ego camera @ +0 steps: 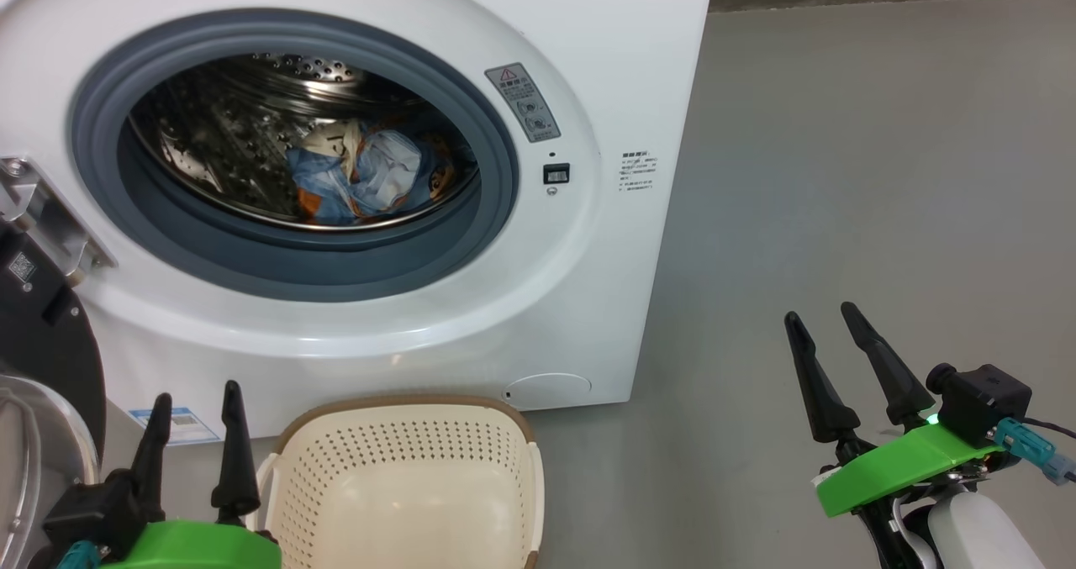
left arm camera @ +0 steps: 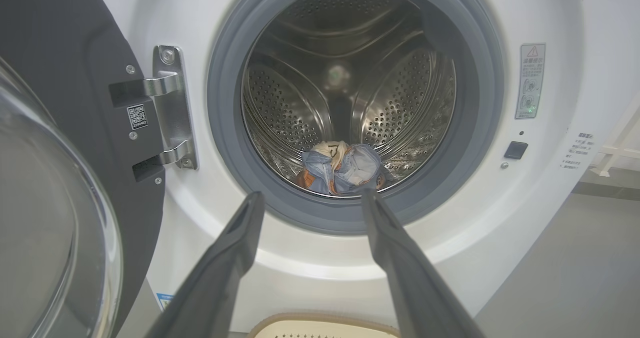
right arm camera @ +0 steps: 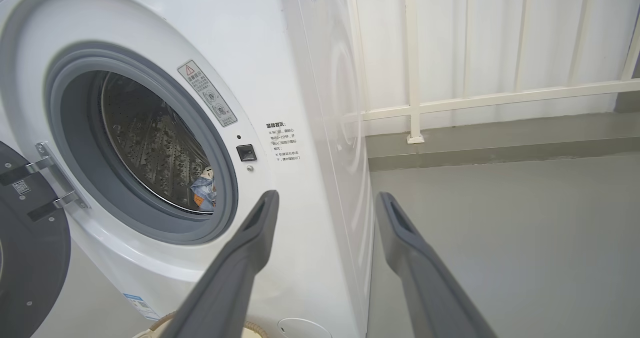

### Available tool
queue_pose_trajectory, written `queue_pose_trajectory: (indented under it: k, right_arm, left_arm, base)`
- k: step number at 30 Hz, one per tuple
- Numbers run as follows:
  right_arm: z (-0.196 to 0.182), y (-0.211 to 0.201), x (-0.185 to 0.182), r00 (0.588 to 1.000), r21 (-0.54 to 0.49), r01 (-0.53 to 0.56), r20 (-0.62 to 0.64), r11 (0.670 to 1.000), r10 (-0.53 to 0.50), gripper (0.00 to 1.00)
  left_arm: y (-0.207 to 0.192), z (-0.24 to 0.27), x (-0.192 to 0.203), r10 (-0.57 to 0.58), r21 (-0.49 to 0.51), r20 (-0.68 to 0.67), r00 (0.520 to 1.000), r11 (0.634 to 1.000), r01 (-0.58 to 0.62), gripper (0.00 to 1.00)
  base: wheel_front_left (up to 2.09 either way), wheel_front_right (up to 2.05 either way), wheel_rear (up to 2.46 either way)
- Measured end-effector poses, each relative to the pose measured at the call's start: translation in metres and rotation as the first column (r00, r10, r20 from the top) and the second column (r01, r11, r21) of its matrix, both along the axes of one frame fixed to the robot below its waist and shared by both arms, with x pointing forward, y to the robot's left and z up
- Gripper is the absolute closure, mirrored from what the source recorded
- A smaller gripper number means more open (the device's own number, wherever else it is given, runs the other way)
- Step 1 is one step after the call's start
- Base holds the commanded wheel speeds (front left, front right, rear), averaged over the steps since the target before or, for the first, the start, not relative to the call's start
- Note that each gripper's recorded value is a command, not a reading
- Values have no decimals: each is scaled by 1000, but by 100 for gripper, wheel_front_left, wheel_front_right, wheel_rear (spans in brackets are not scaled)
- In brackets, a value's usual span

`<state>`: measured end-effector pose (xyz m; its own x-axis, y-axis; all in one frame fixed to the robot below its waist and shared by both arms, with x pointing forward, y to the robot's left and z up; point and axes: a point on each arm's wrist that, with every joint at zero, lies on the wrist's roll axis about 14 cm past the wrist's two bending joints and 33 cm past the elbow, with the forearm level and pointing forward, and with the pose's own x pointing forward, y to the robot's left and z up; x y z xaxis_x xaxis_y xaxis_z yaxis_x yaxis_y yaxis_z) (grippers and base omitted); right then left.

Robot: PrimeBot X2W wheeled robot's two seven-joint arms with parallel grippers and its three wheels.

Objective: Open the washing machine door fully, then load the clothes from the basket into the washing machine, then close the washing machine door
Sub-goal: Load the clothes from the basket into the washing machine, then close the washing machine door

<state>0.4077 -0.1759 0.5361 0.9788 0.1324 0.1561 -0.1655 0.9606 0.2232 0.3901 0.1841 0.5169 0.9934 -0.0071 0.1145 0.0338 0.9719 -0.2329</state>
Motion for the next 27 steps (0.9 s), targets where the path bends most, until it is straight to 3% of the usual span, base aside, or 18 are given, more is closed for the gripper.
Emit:
queue_pose_trajectory:
  k: [27]
  right_arm:
    - [-2, -1, 0, 1000, -1, 4, -7, 1000, -4, 0]
  left_arm:
    - [1, -5, 1, 1, 9, -11, 1000, 1000, -1, 0]
  base:
    - [0, 0, 0]
